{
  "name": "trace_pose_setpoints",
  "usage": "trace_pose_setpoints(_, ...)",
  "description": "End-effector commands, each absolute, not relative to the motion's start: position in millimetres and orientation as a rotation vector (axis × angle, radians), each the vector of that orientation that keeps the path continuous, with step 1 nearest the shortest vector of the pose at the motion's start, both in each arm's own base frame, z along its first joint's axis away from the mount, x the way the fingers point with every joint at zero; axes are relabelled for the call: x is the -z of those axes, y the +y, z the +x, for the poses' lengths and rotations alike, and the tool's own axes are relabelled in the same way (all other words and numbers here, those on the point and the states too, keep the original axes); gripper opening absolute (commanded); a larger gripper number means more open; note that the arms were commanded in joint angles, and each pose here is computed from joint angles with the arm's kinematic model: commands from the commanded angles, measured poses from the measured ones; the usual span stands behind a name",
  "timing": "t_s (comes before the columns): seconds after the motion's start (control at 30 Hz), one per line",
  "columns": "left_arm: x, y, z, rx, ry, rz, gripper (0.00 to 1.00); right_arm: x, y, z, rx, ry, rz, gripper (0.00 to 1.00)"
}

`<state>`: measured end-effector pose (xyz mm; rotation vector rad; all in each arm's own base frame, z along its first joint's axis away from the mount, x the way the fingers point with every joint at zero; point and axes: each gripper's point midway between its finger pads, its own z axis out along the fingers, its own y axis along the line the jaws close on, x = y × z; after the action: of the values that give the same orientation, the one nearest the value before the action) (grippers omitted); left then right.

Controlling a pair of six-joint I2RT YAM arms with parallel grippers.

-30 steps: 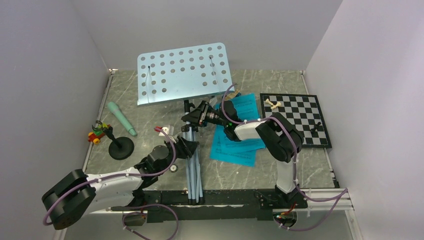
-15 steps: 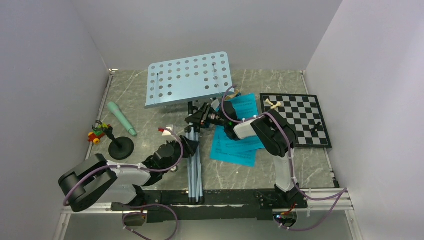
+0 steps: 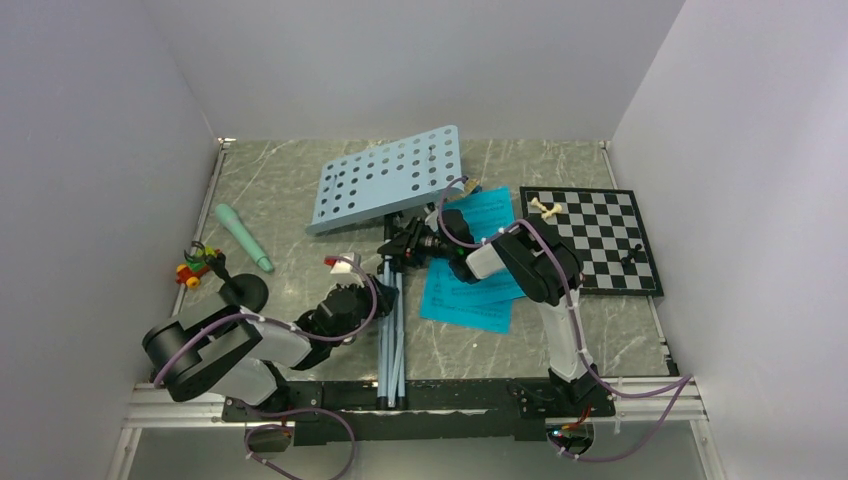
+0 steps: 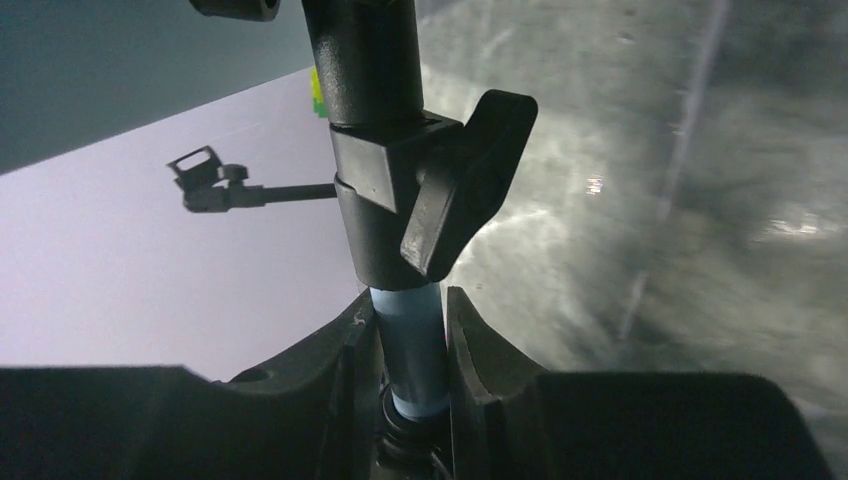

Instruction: Pack up the instrument practice props

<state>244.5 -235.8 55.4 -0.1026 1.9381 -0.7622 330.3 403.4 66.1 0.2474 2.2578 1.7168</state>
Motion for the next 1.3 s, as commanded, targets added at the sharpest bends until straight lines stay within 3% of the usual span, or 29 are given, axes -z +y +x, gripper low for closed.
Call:
trace_pose_setpoints(0.0,-59,-242,248,0.738,1.903,-0.005,0.0,-105,421,279,-1.994,2.276,0.015,0.0)
trace_pose_setpoints(0.33,-42,-245,246,0.745,1.941,-0.011,0.0,-88,411,277,-1.988,2.311,0.088,0.0)
trace_pose_setpoints(0.4,-41,-245,246,0.746,1.942,-0.016,0.0,-86,407,276,-1.995,2.318,0.108,0.19)
trace_pose_setpoints(0.5,-42,-245,246,0.746,1.937,-0.021,0.0,-83,399,276,-1.958,2.337,0.134,0.38)
trace_pose_setpoints(0.73,-44,-243,248,0.746,1.924,-0.041,0.0,-77,383,276,-1.867,2.38,0.176,0.58)
trace_pose_setpoints(1.27,-54,-237,250,0.729,1.889,-0.047,0.0,-66,325,258,-1.621,2.471,0.24,0.64)
